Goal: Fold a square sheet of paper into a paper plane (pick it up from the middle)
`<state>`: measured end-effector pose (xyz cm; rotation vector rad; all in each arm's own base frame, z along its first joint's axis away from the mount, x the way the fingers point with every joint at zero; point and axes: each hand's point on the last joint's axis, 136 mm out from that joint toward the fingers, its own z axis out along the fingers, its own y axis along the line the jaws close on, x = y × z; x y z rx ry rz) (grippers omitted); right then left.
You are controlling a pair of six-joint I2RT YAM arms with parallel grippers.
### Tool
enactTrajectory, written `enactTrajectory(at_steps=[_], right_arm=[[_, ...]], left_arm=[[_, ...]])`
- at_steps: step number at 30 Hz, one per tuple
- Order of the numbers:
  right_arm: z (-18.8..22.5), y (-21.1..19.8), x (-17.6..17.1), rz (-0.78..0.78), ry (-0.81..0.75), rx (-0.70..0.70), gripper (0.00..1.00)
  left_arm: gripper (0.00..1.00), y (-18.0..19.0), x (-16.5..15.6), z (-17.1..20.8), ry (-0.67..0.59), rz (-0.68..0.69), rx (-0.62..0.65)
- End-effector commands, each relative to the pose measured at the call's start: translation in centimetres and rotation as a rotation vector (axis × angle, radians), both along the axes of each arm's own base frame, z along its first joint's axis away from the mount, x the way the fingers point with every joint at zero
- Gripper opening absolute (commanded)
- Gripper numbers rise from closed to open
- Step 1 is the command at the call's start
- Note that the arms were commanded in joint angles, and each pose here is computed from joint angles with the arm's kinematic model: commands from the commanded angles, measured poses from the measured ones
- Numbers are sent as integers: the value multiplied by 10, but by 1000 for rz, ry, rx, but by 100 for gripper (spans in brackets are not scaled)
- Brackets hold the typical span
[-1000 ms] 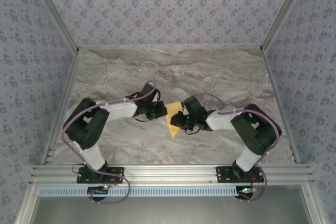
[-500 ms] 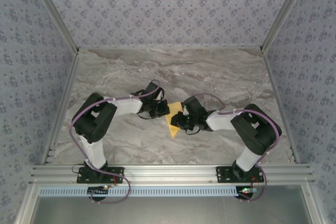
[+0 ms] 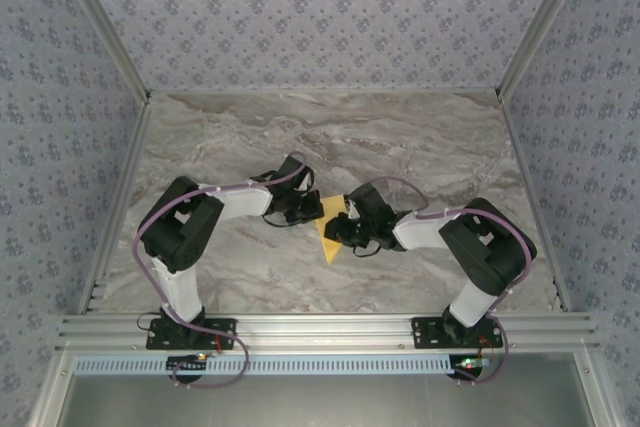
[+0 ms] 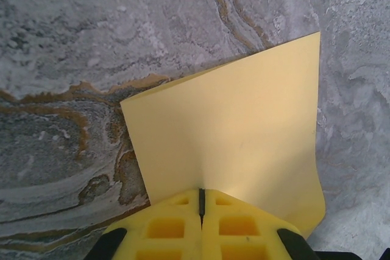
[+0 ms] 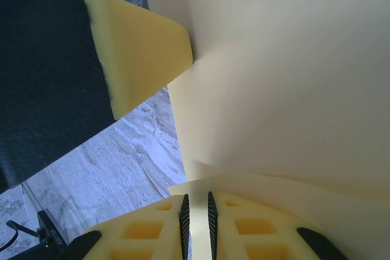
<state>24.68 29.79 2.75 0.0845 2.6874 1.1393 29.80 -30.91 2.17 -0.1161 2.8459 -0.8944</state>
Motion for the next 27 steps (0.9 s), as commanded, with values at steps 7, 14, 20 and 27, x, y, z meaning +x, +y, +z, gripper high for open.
enactTrajectory(at_steps=[7, 14, 20, 27], right_arm=[[-11, -1, -2, 18, 10, -7, 18], [-18, -4, -4, 19, 26, -23, 16], [-21, -8, -5, 12, 37, -41, 6], [-23, -9, -6, 11, 42, -50, 0]], left_arm=[[6, 3, -12, -16, 40, -30, 56], [9, -2, -9, 7, 1, -49, 18], [15, 2, -19, 34, -53, -81, -40], [12, 9, -43, 20, -12, -124, -57]])
